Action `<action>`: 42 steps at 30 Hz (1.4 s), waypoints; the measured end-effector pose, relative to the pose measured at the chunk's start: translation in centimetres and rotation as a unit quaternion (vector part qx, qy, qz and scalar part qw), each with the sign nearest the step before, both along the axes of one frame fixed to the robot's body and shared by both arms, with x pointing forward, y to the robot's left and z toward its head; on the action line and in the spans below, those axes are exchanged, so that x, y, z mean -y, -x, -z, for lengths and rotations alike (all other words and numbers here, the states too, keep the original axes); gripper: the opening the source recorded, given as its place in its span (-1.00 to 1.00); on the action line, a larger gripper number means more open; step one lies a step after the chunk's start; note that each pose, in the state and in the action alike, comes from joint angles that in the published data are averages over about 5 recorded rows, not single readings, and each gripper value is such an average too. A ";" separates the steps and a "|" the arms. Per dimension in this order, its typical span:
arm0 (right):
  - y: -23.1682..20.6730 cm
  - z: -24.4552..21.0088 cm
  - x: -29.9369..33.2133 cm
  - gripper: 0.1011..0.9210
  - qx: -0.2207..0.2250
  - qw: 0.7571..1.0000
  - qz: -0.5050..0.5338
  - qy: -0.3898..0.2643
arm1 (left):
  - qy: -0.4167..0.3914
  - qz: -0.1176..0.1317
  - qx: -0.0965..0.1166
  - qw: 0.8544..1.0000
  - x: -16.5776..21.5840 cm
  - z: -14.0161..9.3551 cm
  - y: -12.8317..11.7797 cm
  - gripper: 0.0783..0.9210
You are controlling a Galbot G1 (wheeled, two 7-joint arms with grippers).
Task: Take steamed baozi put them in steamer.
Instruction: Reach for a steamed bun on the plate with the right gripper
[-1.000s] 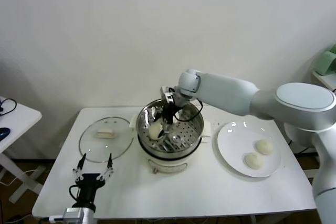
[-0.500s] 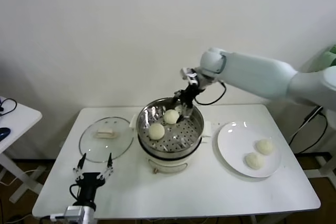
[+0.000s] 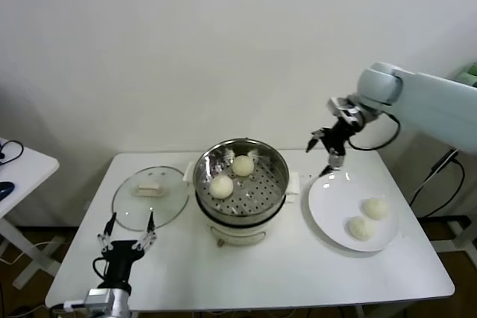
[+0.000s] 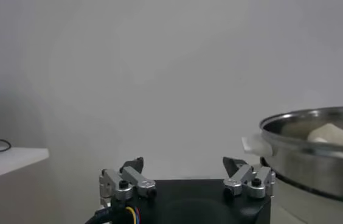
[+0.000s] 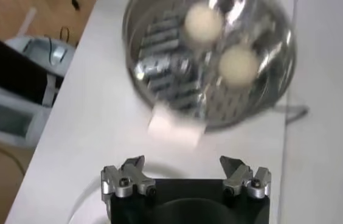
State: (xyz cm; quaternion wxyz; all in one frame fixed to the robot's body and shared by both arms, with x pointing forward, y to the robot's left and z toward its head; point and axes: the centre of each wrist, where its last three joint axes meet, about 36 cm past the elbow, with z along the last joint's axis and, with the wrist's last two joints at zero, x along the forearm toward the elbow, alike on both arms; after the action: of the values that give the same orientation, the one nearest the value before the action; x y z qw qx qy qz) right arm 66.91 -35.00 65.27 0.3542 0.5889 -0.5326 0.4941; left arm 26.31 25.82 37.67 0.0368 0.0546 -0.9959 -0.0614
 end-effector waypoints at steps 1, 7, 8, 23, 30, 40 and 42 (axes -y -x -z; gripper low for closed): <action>0.3 0.6 1.0 0.76 -0.002 1.000 0.005 0.007 | 0.000 0.000 0.000 1.000 0.0 0.0 0.1 0.77; 2.1 4.4 5.1 0.76 -0.016 0.999 0.025 0.039 | 0.000 0.000 -0.001 1.000 0.3 -0.3 0.4 0.77; 2.4 5.0 5.5 0.76 -0.018 0.999 0.027 0.044 | 0.000 0.000 -0.001 1.000 0.4 -0.3 0.5 0.77; 4.8 13.7 7.7 0.76 -0.040 0.996 0.036 0.073 | -0.005 -0.003 -0.006 1.000 0.2 -0.3 1.2 0.77; 5.1 16.5 7.7 0.76 -0.043 0.995 0.034 0.079 | -0.006 -0.004 -0.011 1.000 0.1 0.0 1.4 0.77; 5.1 19.1 7.7 0.76 -0.043 0.995 0.037 0.087 | -0.008 -0.004 -0.014 1.000 0.0 0.3 1.4 0.77; 5.0 19.4 7.7 0.76 -0.042 0.995 0.038 0.088 | -0.008 -0.004 -0.014 1.000 0.1 0.3 1.4 0.77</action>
State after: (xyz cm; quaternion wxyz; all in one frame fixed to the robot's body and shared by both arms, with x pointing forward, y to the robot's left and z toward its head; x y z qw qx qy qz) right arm 61.88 -42.66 45.82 0.4448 0.5554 -0.4936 0.5001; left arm 24.91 25.77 37.37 0.0504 0.0578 -0.9946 -0.0699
